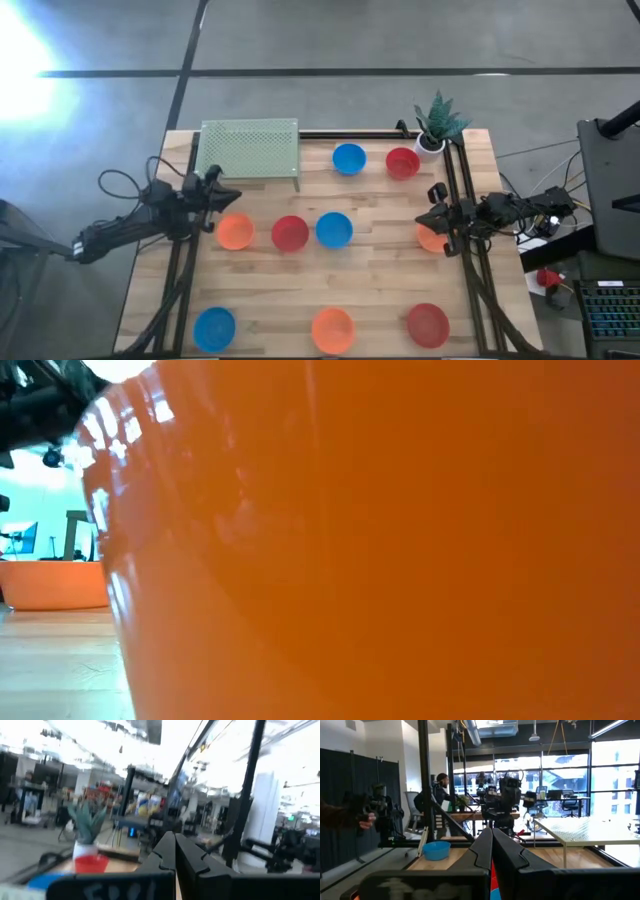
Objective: Pick & Place Mini bowls
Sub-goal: Put the top left orange bowl on the shelf
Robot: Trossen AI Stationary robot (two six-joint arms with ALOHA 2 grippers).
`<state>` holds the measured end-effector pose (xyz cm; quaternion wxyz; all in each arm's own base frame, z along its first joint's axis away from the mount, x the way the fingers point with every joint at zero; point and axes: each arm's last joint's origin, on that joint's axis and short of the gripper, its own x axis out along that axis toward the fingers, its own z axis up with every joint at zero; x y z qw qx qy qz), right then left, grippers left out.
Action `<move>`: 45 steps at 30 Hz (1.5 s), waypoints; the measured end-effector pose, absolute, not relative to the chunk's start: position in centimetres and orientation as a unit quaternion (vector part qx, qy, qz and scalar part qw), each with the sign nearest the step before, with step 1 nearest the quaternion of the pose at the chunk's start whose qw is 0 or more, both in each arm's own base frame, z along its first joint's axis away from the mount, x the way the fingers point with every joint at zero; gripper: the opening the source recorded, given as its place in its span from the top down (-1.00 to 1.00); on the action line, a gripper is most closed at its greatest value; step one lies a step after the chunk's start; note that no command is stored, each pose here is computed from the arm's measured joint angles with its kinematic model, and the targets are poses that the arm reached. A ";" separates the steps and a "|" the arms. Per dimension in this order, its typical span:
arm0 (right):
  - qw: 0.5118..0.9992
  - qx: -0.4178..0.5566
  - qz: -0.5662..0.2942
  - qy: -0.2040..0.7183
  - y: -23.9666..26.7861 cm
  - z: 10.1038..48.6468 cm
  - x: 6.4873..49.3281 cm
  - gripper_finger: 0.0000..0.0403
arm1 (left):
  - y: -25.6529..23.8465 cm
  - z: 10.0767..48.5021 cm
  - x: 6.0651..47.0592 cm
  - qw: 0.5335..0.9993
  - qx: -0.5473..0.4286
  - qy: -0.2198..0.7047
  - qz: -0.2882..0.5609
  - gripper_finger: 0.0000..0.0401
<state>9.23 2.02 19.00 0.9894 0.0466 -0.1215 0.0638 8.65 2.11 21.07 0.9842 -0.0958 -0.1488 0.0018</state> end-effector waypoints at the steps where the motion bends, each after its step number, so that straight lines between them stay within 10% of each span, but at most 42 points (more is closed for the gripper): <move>1: 0.989 0.047 0.064 -0.122 2.0 19.0 9.2 0.96 | 2.1 21.7 8.5 0.984 -0.092 -0.152 0.003 1.00; 45: 0.989 0.047 0.065 -0.123 2.0 19.0 9.2 0.96 | 2.2 29.0 12.7 0.879 -0.252 0.403 0.048 1.00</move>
